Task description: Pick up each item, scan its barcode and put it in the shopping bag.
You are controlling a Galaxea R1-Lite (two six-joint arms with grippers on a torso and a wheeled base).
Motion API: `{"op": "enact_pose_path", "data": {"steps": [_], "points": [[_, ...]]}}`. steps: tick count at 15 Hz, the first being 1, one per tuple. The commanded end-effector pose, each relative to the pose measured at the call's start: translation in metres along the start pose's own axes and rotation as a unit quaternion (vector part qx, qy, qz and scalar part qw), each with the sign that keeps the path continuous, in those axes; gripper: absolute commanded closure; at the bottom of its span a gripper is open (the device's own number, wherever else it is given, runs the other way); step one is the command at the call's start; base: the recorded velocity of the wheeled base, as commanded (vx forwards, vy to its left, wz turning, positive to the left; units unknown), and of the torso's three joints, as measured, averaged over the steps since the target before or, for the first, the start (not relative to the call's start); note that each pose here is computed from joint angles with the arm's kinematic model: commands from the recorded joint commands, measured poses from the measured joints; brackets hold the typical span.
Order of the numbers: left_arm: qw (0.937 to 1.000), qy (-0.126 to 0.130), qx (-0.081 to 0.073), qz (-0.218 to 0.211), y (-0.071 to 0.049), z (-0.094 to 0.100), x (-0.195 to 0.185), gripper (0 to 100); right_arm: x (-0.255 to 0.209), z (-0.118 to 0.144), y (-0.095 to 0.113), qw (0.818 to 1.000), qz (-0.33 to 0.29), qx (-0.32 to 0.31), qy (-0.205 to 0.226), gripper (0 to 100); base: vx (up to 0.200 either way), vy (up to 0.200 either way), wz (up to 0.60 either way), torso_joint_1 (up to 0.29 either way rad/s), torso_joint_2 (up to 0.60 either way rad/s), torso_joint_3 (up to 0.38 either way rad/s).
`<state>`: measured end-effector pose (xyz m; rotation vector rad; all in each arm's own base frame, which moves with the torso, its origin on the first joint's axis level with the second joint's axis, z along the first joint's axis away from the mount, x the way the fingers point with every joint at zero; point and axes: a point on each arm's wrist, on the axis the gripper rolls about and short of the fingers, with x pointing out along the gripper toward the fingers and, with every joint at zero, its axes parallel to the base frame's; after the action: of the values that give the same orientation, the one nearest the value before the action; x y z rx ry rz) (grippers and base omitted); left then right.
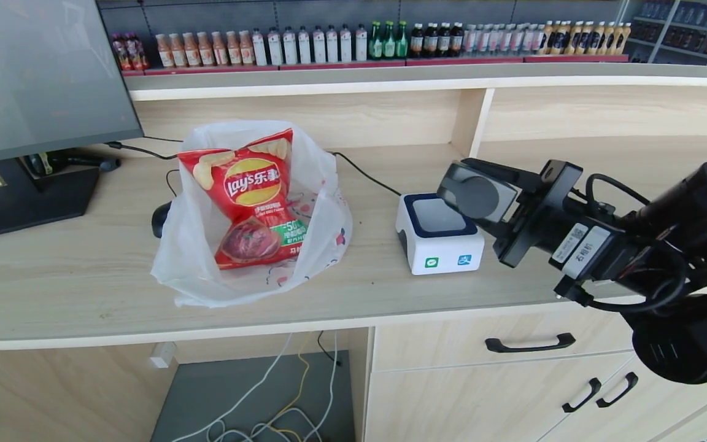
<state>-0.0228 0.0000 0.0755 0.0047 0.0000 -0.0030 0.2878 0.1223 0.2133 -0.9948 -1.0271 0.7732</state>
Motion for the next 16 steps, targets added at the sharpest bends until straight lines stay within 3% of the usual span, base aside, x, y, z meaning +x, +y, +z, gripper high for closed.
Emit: {"op": "enact_pose_path", "data": {"steps": [1, 6, 16], "points": [[1.0000, 0.000, 0.000, 0.000, 0.000, 0.000, 0.000, 0, 0.009, -0.020, 0.017, 1.000, 0.019, 0.008, -0.009, 100, 0.000, 0.000, 0.00, 0.000, 0.00, 0.000], [1.0000, 0.000, 0.000, 0.000, 0.000, 0.000, 0.000, 0, 0.022, -0.040, 0.033, 0.999, 0.029, 0.000, -0.021, 100, 0.000, 0.000, 0.00, 0.000, 0.00, 0.000], [1.0000, 0.000, 0.000, 0.001, 0.000, 0.000, 0.000, 0, 0.023, -0.040, 0.032, 0.999, 0.028, -0.001, -0.022, 100, 0.000, 0.000, 0.00, 0.000, 0.00, 0.000]]}}
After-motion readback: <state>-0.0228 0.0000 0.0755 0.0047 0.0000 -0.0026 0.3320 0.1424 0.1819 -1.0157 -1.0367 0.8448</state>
